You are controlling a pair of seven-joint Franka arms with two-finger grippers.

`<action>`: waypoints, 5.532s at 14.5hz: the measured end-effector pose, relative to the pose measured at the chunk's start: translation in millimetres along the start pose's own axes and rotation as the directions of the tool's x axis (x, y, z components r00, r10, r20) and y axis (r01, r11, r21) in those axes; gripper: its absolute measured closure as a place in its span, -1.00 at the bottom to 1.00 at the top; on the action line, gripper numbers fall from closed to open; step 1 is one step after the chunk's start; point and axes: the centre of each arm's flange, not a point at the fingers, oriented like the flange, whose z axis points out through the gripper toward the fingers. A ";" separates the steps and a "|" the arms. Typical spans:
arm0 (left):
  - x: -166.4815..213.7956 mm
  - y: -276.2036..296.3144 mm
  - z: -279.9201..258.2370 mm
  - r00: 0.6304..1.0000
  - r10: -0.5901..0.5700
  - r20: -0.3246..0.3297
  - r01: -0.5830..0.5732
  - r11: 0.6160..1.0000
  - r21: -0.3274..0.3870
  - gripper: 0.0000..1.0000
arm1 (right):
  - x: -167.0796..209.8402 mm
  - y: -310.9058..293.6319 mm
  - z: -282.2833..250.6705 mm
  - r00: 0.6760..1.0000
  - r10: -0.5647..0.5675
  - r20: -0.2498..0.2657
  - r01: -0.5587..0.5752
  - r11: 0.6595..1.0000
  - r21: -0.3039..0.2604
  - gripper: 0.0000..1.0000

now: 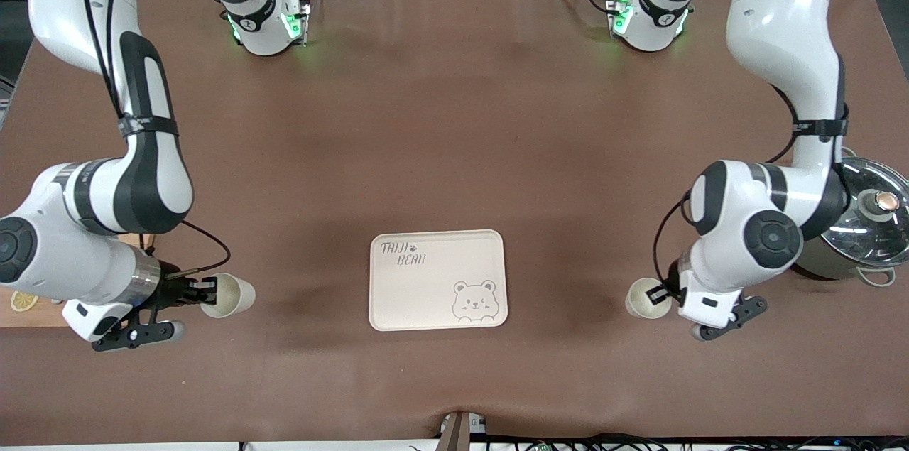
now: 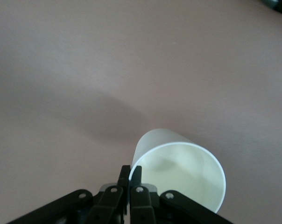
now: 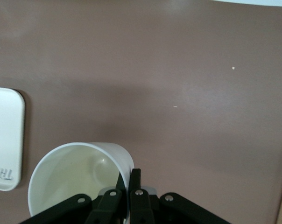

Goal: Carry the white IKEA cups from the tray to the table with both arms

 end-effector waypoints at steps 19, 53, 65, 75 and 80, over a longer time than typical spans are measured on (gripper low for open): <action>48.0 -122.0 65.2 0.986 0.120 0.114 -0.121 0.993 0.005 0.94 | -48.4 94.3 118.6 0.981 -0.177 -0.080 0.170 0.982 -0.083 0.92; -1.4 -100.6 -194.9 0.966 0.260 0.004 -0.259 0.964 -0.056 -1.00 | -51.6 58.4 -76.4 0.993 -0.052 0.106 0.050 0.998 0.024 -1.00; -59.0 -138.1 -337.4 0.959 0.269 -0.094 -0.276 0.958 -0.074 -1.00 | -240.4 6.2 -327.6 0.976 0.200 0.089 -0.195 0.979 -0.066 -1.00; -67.4 -140.7 -343.4 0.959 0.275 -0.071 -0.279 0.957 -0.072 -1.00 | -242.6 -17.1 -320.0 0.983 0.184 0.011 -0.181 0.976 -0.118 -1.00; -66.5 -142.8 -343.4 0.960 0.271 -0.071 -0.276 0.959 -0.071 -1.00 | -233.3 -5.3 -315.5 0.980 0.197 -0.020 -0.197 0.969 -0.148 -1.00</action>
